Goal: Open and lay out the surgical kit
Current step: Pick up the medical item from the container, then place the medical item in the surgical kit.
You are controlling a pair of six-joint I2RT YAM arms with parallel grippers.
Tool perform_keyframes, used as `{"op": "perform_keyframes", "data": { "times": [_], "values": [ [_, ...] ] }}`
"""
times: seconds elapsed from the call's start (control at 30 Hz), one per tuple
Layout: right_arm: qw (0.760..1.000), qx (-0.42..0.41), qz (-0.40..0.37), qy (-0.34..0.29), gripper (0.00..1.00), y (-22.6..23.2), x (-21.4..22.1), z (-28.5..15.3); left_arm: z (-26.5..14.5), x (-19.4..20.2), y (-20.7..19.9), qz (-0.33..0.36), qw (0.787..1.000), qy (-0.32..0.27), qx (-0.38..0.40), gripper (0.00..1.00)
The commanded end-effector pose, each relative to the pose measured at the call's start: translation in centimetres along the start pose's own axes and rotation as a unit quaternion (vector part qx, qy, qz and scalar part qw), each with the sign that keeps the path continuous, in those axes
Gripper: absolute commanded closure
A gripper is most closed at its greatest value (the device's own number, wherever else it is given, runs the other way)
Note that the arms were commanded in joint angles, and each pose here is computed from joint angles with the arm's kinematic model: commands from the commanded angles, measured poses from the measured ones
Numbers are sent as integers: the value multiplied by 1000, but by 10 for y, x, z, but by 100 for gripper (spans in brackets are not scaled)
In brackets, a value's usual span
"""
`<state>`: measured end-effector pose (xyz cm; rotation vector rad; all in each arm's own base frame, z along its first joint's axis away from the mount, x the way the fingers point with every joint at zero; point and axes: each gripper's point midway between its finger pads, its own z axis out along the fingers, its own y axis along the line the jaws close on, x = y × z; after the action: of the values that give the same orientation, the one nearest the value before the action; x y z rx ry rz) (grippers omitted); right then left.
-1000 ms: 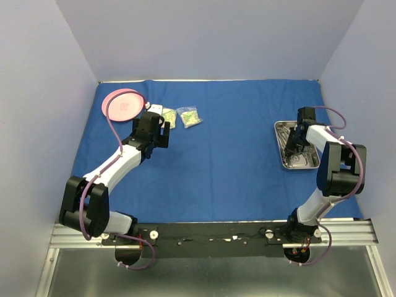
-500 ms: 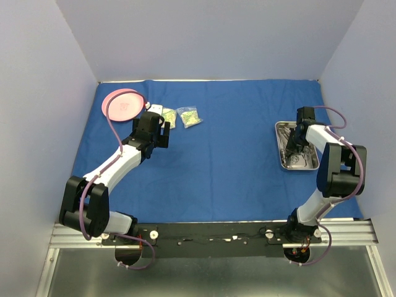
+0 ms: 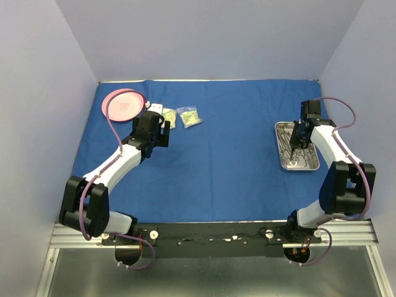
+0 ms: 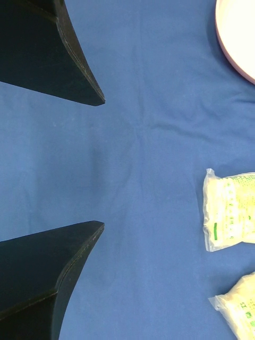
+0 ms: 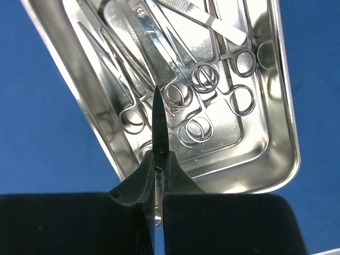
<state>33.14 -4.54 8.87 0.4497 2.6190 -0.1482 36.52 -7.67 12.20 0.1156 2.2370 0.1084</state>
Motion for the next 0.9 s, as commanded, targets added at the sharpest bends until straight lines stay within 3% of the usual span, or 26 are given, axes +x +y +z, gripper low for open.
{"op": "perform_keyframes", "data": {
  "times": [0.0,0.37,0.53,0.87],
  "values": [
    [999,1,-11,-37,98,6,-25,-30,-3,-21,-2,-6,1000,-27,7,1],
    [992,-88,-71,-53,97,111,-31,-49,-3,-20,-1,-9,1000,-24,2,1],
    [988,-110,-106,-33,97,147,-20,-20,-2,-20,0,-10,1000,-23,0,1],
    [986,-97,-136,-22,97,172,-36,29,3,-13,-2,-9,1000,-12,0,1]
  ]
}}
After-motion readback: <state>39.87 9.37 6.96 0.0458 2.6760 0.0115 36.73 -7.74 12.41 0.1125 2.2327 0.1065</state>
